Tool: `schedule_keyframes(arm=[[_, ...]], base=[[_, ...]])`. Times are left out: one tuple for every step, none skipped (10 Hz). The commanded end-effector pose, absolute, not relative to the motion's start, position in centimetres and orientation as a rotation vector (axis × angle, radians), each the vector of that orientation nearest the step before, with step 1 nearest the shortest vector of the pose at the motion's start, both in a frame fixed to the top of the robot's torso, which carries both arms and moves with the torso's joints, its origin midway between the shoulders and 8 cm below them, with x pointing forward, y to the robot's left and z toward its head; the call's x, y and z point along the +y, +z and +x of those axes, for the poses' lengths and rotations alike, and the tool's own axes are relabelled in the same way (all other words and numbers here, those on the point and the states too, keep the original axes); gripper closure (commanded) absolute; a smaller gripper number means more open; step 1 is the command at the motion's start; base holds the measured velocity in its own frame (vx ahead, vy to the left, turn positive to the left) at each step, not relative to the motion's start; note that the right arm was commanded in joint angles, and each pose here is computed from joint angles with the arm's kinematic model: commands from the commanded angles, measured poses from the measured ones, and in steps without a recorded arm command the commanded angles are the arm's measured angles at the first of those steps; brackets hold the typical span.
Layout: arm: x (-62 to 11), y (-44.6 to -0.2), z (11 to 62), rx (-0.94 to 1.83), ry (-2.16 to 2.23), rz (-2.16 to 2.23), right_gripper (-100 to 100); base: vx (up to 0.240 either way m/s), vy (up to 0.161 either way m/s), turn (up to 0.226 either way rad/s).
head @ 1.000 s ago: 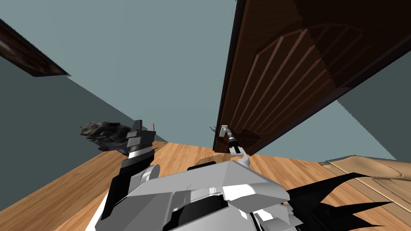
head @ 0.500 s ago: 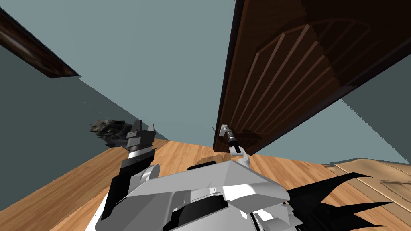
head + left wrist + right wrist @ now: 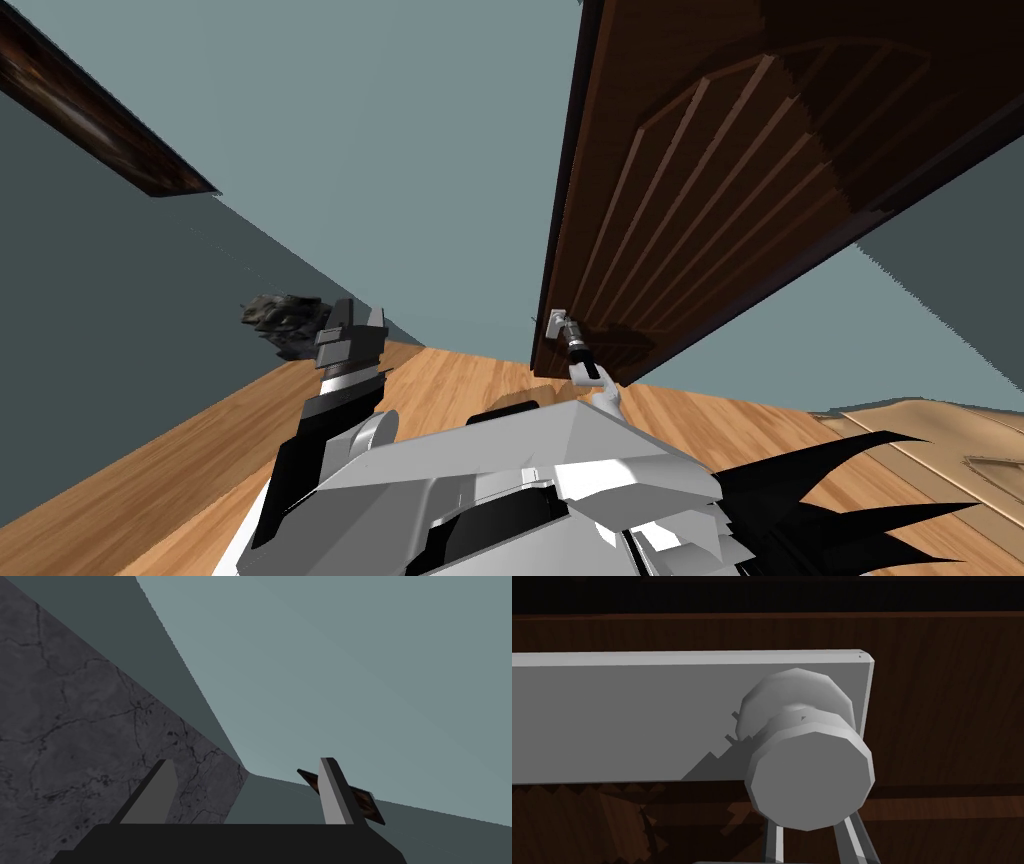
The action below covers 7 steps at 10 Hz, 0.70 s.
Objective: Pull the door open
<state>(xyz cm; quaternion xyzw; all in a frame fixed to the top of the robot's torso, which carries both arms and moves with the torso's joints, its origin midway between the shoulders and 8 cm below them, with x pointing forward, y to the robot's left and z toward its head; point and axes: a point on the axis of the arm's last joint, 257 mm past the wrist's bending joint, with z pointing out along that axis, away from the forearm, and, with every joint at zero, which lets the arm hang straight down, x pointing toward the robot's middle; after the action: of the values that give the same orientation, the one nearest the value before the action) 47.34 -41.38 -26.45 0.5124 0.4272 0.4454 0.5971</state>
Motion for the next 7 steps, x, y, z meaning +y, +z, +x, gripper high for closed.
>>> schedule_keyframes(arm=[[-39.94, -25.31, 47.94, 0.952, 1.113, 1.193, 100], [-39.89, -25.35, 48.05, 0.916, 1.168, 1.236, 100], [-39.96, -25.34, 48.04, 0.908, 1.174, 1.243, 100], [-39.92, -25.41, 48.14, 0.869, 1.23, 1.288, 100], [-39.98, -25.41, 48.13, 0.863, 1.234, 1.293, 100], [-39.93, -25.5, 48.23, 0.824, 1.289, 1.337, 100], [-40.0, -25.49, 48.21, 0.816, 1.294, 1.343, 100]], base=[[-0.043, -0.013, 0.035], [-0.057, -0.017, 0.058], [-0.052, -0.01, 0.032], [-0.053, -0.018, 0.052], [-0.05, -0.016, 0.022], [-0.048, -0.014, 0.052], [-0.035, -0.011, 0.041]])
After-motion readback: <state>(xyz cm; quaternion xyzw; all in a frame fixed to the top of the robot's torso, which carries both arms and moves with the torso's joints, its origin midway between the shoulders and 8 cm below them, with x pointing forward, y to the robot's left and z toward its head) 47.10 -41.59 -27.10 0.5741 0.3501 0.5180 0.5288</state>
